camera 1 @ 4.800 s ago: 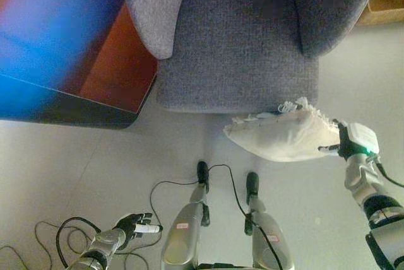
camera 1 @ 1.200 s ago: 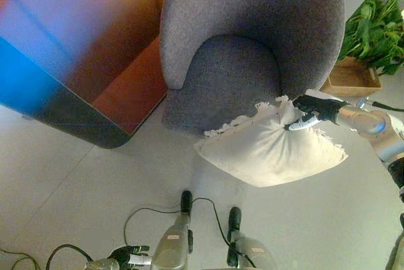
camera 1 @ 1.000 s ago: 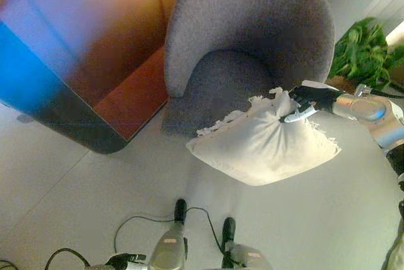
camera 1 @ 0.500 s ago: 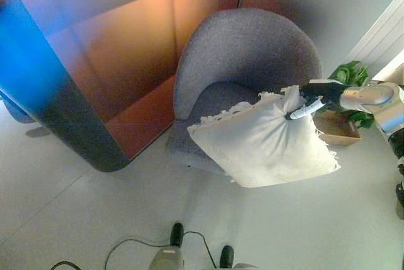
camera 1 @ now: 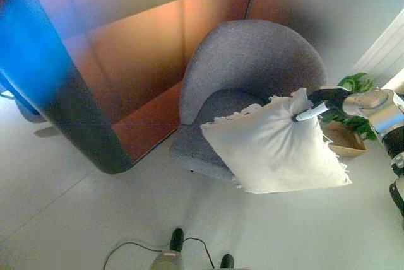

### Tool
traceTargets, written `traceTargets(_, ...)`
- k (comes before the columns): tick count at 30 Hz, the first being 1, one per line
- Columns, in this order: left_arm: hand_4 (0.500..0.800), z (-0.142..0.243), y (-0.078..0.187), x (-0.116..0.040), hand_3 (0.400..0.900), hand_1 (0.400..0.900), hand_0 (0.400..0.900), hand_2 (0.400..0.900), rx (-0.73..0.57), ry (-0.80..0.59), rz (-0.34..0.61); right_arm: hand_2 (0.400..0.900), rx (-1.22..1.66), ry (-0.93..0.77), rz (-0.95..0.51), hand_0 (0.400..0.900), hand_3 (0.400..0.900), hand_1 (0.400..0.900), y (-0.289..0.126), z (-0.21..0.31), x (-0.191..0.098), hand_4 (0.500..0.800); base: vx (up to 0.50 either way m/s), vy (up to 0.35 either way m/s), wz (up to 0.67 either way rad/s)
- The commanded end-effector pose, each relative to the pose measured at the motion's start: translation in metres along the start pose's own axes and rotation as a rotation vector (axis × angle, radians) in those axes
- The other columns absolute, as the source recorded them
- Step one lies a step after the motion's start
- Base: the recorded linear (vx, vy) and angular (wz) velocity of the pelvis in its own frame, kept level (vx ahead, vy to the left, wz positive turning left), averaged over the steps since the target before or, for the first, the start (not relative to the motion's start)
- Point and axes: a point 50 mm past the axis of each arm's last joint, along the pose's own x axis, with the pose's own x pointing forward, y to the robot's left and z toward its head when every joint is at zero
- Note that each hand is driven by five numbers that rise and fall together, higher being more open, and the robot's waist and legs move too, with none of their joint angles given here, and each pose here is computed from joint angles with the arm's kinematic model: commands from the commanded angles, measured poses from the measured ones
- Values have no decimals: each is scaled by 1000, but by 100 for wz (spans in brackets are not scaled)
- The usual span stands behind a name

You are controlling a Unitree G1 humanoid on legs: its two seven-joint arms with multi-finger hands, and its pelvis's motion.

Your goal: Pick up the pillow and put it on the sofa.

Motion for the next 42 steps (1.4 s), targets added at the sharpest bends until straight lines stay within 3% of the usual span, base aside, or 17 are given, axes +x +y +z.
traceTargets(1,800,-28,18,-8,900,900,900,900,-4,81,45,400,33,-237,-378,400,400,400,-92,70,-68,500,-26,-15,8)
traceTargets(14,800,-11,29,-12,900,900,900,900,-1,-17,46,400,17,-197,-582,400,400,400,-120,72,-92,500,-74,1,5)
traceTargets(17,800,-8,28,-12,900,900,900,900,-2,-39,39,400,34,-131,-708,400,400,400,-131,64,-101,500,-84,16,5)
traceTargets(18,800,-8,28,-12,900,900,900,900,-2,-44,38,900,46,-115,-730,900,900,900,-133,60,-104,800,-65,23,2)
traceTargets(36,800,-7,16,-7,900,900,900,900,11,-22,23,900,114,12,-693,900,900,900,-138,9,-111,800,19,-17,-4)
traceTargets(42,800,9,29,-11,900,900,900,900,-45,13,22,900,118,9,-617,900,900,900,-142,-5,-124,800,64,-22,-13)
